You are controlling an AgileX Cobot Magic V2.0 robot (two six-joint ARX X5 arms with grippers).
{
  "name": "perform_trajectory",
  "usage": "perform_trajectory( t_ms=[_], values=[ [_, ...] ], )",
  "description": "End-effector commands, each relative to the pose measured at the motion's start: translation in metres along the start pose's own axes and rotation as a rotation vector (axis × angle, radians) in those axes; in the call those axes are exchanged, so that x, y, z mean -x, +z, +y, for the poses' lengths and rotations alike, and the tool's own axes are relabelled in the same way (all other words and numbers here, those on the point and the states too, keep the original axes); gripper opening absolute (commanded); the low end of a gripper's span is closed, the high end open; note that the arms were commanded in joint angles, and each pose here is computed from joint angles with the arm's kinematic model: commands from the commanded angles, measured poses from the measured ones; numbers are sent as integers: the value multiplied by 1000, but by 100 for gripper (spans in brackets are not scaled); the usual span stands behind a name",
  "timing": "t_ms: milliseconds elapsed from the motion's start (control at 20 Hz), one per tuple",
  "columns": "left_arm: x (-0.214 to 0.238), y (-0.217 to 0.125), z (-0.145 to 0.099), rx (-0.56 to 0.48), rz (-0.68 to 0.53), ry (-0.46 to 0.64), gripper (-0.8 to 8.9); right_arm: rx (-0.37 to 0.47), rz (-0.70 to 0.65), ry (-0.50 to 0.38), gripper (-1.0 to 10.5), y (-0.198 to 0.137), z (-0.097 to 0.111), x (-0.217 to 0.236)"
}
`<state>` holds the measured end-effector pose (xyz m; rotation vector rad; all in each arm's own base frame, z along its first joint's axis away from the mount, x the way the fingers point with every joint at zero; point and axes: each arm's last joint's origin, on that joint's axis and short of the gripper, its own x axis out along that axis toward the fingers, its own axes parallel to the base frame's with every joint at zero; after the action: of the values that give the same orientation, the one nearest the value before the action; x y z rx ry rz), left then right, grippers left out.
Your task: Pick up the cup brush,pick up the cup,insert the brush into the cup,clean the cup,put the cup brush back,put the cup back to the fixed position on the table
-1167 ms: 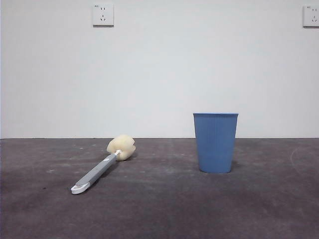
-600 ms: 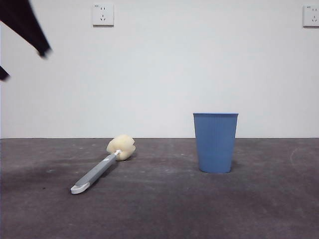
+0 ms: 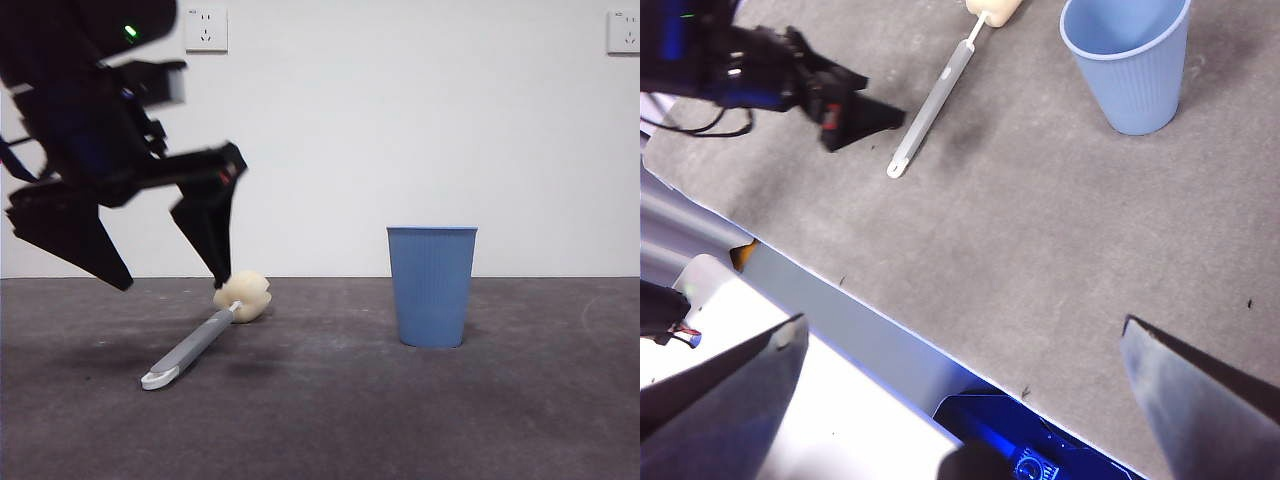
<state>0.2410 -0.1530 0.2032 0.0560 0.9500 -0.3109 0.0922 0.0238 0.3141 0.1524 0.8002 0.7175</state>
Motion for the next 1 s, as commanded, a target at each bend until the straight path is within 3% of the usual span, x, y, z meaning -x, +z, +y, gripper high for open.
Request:
perform_trajectory(
  t_ms=[50, 500, 600, 850, 1000],
  values=[
    [-15, 1, -4, 5, 30, 11, 498, -4, -6, 1, 554, 1, 0, 0],
    [-41, -10, -13, 20, 106, 49, 484, -3, -6, 1, 554, 1, 0, 0],
    [-41, -12, -14, 15, 114, 47, 365, -3, -6, 1, 554, 1, 0, 0],
    [-45, -20, -15, 43, 183, 68, 357, -4, -6, 1, 554, 1, 0, 0],
    [-45, -20, -15, 43, 187, 64, 184, -9, -6, 1, 554, 1, 0, 0]
  ],
)
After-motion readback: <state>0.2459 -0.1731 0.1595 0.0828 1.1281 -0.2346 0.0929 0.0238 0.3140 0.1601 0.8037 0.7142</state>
